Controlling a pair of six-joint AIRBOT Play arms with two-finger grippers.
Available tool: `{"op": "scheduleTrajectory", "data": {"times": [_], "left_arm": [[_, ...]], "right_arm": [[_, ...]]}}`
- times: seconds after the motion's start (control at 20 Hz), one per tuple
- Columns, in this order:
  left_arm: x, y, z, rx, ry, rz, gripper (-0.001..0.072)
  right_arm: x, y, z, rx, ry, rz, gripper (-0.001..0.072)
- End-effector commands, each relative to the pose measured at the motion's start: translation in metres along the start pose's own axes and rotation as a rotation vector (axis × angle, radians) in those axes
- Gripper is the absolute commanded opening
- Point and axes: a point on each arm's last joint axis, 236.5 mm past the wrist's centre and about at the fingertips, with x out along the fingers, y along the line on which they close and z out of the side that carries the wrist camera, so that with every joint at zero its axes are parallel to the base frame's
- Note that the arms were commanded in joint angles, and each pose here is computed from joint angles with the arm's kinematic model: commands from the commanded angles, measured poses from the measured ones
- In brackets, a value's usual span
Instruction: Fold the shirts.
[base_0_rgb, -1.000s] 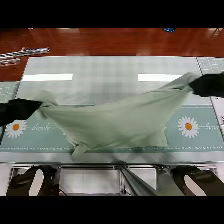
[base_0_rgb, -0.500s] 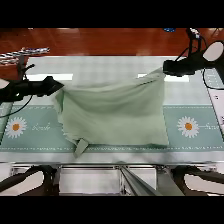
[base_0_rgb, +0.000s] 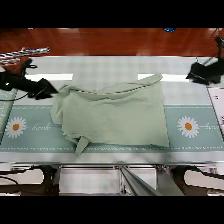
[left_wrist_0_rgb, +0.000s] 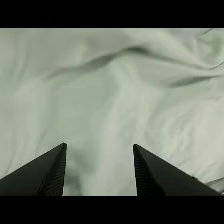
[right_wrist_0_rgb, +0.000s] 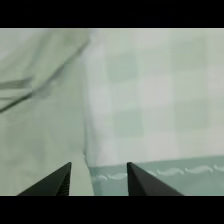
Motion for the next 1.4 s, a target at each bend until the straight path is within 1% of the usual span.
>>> {"op": "scheduleTrajectory", "data": {"times": [0.0,0.15,0.3,0.35,0.5,0.6,0.65,0.7,0.75,0.8,0.9,1.05,1.2,1.35], "left_arm": [[-0.007,0.043,-0.061,-0.152,0.019,0.031,0.0508],[0.025,0.041,-0.127,-0.251,0.006,-0.066,0.0508],[0.049,0.023,-0.139,-0.354,-0.074,-0.172,0.0508],[0.057,0.017,-0.147,-0.354,-0.052,-0.197,0.0508],[0.080,0.002,-0.168,-0.307,0.064,-0.197,0.0508],[0.094,-0.005,-0.170,-0.273,0.085,-0.181,0.0506],[0.099,-0.011,-0.168,-0.263,0.081,-0.184,0.0482],[0.102,-0.017,-0.164,-0.253,0.075,-0.192,0.0205],[0.102,-0.023,-0.160,-0.217,0.062,-0.201,0.0030],[0.102,-0.029,-0.157,-0.185,0.055,-0.214,0.0019],[0.100,-0.034,-0.151,-0.167,0.045,-0.219,0.0019],[0.099,-0.034,-0.147,-0.162,0.034,-0.216,0.0019],[0.099,-0.034,-0.147,-0.162,0.036,-0.217,0.0019],[0.099,-0.036,-0.148,-0.161,0.042,-0.222,0.0019]], "right_arm": [[0.004,-0.046,-0.059,0.145,0.020,-0.012,0.0406],[0.029,-0.041,-0.120,0.191,0.021,0.057,0.0406],[0.039,-0.036,-0.162,0.192,0.087,0.077,0.0406],[0.040,-0.034,-0.173,0.174,0.122,0.084,0.0406],[0.040,-0.034,-0.188,0.143,0.180,0.086,0.0406],[0.040,-0.036,-0.190,0.136,0.188,0.075,0.0406],[0.039,-0.038,-0.195,0.127,0.208,0.069,0.0406],[0.038,-0.039,-0.201,0.115,0.231,0.064,0.0406],[0.037,-0.040,-0.208,0.109,0.262,0.059,0.0407],[0.036,-0.040,-0.217,0.103,0.293,0.059,0.0406],[0.038,-0.037,-0.235,0.109,0.354,0.075,0.0406],[0.045,-0.021,-0.256,0.131,0.406,0.155,0.0406],[0.054,-0.012,-0.269,0.161,0.464,0.196,0.0406],[0.067,-0.003,-0.286,0.131,0.570,0.217,0.0406]]}}
